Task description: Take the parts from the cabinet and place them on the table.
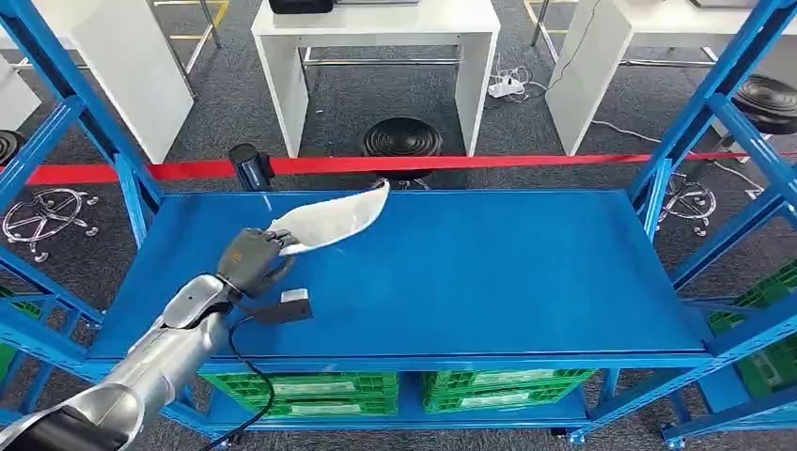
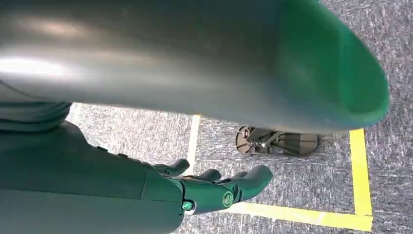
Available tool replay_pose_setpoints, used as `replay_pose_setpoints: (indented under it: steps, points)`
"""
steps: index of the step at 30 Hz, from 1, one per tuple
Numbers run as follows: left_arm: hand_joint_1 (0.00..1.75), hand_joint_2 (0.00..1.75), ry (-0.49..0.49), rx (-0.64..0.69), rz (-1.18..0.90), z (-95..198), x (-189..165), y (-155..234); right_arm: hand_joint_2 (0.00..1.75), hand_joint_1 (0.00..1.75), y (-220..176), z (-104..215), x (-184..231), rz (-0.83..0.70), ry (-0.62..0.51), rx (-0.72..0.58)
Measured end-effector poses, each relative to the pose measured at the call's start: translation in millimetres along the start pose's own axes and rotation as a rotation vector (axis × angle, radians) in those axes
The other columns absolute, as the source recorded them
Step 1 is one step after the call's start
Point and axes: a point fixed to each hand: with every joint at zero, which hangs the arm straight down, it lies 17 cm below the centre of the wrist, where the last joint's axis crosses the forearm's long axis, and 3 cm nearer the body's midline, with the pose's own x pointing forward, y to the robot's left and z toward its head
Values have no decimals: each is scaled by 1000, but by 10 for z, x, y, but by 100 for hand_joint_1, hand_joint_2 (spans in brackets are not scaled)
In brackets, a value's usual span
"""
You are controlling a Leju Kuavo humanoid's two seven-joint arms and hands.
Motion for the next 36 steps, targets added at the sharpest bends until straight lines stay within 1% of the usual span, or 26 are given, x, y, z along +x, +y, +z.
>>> replay_pose_setpoints:
  steps: [2, 6, 9, 10, 13, 16, 19, 21, 25, 32, 36]
  points:
    - [175, 175, -18, 53, 107, -68, 145, 103, 0, 0, -6, -1, -2, -7, 3, -3]
    - [175, 175, -81, 210, 485, -146, 653, 440, 0, 0, -10, -1, 1, -25, 0, -7]
    - [175, 175, -169, 329, 760, -97, 1091, 818, 0, 0, -10, -1, 1, -20, -2, -8]
    - [175, 175, -214, 365, 862, -67, 1250, 984, 0, 0, -9, -1, 0, -16, -1, -7]
    - [175, 175, -352, 415, 1067, 79, 1684, 1350, 0, 0, -3, -1, 2, -11, -2, -4]
    - [175, 175, -488, 408, 1238, 252, 2077, 1588, 0, 0, 4, -1, 5, -7, -1, -1]
    - [175, 175, -582, 409, 1385, 406, 2330, 1751, 0, 0, 2, -1, 5, -10, 0, -2]
    - [175, 175, -635, 401, 1439, 473, 2444, 1835, 0, 0, -2, -3, 11, -15, 2, -4]
    - [175, 175, -683, 416, 1463, 537, 2558, 1962, 0, 0, 4, -3, 15, -13, 2, -3]
    - [175, 175, -711, 435, 1466, 582, 2620, 2063, 0, 0, 14, -6, 42, -3, -2, -1]
    - [175, 175, -699, 441, 1457, 621, 2637, 2040, 0, 0, 28, -8, 61, 7, -4, 2]
